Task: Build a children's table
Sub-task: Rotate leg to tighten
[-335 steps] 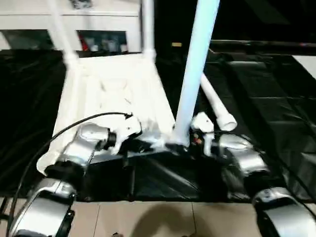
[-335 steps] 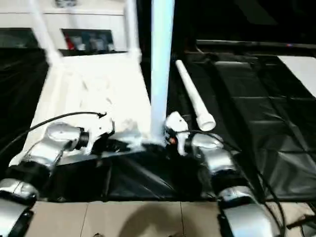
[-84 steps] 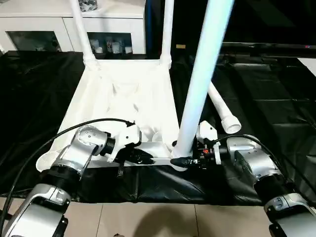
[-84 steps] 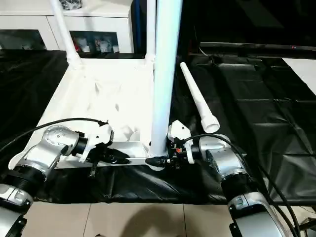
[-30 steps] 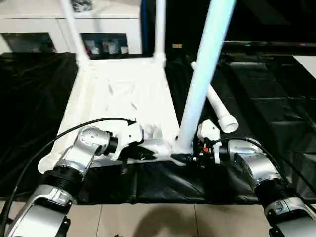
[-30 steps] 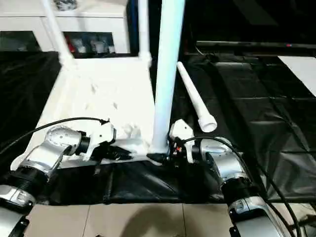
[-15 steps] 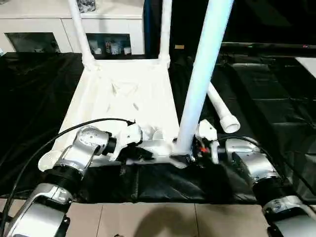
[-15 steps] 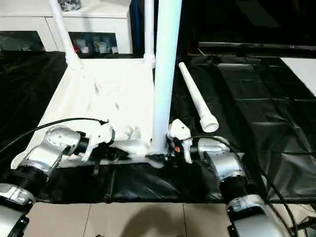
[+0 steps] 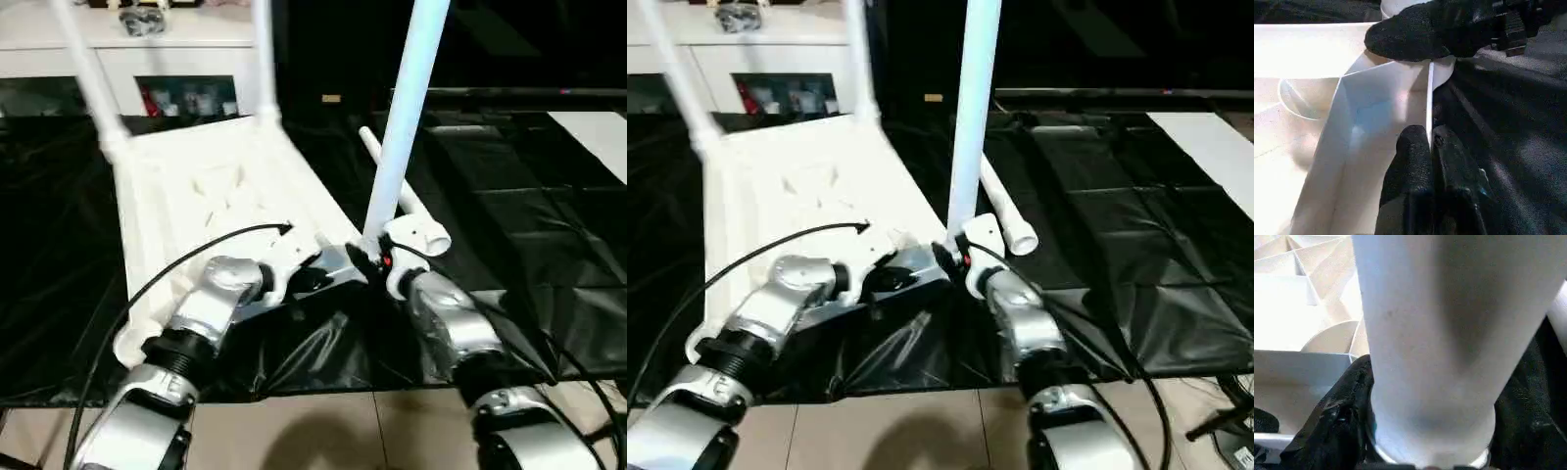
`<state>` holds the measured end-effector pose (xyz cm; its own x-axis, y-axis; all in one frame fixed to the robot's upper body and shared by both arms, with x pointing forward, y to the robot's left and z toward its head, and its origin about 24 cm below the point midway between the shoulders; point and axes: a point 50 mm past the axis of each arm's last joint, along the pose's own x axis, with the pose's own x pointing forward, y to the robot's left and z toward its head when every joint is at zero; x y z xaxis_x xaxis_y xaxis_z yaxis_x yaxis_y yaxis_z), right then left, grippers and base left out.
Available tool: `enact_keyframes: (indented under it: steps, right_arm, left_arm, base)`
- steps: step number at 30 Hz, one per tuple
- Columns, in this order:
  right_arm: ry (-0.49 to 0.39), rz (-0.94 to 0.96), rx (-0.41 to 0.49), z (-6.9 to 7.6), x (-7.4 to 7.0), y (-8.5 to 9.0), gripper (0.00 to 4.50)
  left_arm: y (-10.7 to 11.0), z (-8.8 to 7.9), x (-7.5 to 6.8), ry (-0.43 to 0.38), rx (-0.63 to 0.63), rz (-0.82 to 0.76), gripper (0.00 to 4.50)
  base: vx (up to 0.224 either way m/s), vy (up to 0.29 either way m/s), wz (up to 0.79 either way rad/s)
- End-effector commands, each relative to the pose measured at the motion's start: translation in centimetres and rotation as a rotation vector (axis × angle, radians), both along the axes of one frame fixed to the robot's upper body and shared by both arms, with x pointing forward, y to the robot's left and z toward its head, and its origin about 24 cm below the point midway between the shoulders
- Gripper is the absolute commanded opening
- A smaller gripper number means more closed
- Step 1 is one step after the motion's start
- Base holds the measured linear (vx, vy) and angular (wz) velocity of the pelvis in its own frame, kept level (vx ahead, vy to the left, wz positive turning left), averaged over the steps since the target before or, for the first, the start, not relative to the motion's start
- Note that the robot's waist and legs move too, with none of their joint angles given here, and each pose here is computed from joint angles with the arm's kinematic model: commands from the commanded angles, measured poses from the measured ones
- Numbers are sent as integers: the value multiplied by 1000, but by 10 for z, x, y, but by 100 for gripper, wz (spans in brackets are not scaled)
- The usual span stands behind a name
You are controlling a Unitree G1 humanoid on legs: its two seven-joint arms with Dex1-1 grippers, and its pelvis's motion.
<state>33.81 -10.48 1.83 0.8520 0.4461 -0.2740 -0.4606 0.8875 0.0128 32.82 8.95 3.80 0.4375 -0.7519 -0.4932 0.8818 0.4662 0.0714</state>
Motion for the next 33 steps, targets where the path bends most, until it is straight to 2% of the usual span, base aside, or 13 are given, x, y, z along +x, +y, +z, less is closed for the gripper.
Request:
enact_keyframes:
  steps: [1, 3, 4, 11, 14, 18, 20, 26, 33]
  right_arm:
    - [62, 148, 9, -10, -10, 29, 344]
    - [59, 151, 8, -10, -10, 28, 362]
    - [28, 177, -9, -5, -8, 19, 386]
    - [-18, 297, -16, 9, -12, -21, 386]
    - [-35, 396, 4, 16, -20, -34, 386]
    - [-22, 511, -15, 19, -29, -47, 386]
    - [-7, 636, -37, 26, -41, -60, 386]
    - [-19, 628, -79, 37, -44, -80, 386]
    - [-33, 628, -99, 41, -42, -80, 386]
  left_arm:
    - [-24, -2, -7, -7, -20, -79, 0]
    - [-23, -2, -7, -7, -19, -80, 0]
    - [-16, -2, -7, -8, -2, -79, 0]
    - [5, -4, -4, -3, 43, -36, 0]
    - [9, -4, -7, 0, 38, -76, 0]
    - [15, -3, -11, 3, 38, -152, 0]
    - [26, -3, -9, 12, 82, -156, 0]
    - [31, 0, -7, 4, 84, -170, 0]
    - [33, -1, -15, 17, 86, -281, 0]
  base:
    - [0, 0, 0]
    - [0, 0, 0]
    - [0, 0, 0]
    - [0, 0, 0]
    - [0, 0, 0]
    - [0, 0, 0]
    - [0, 0, 0]
    - [0, 0, 0]
    - [0, 0, 0]
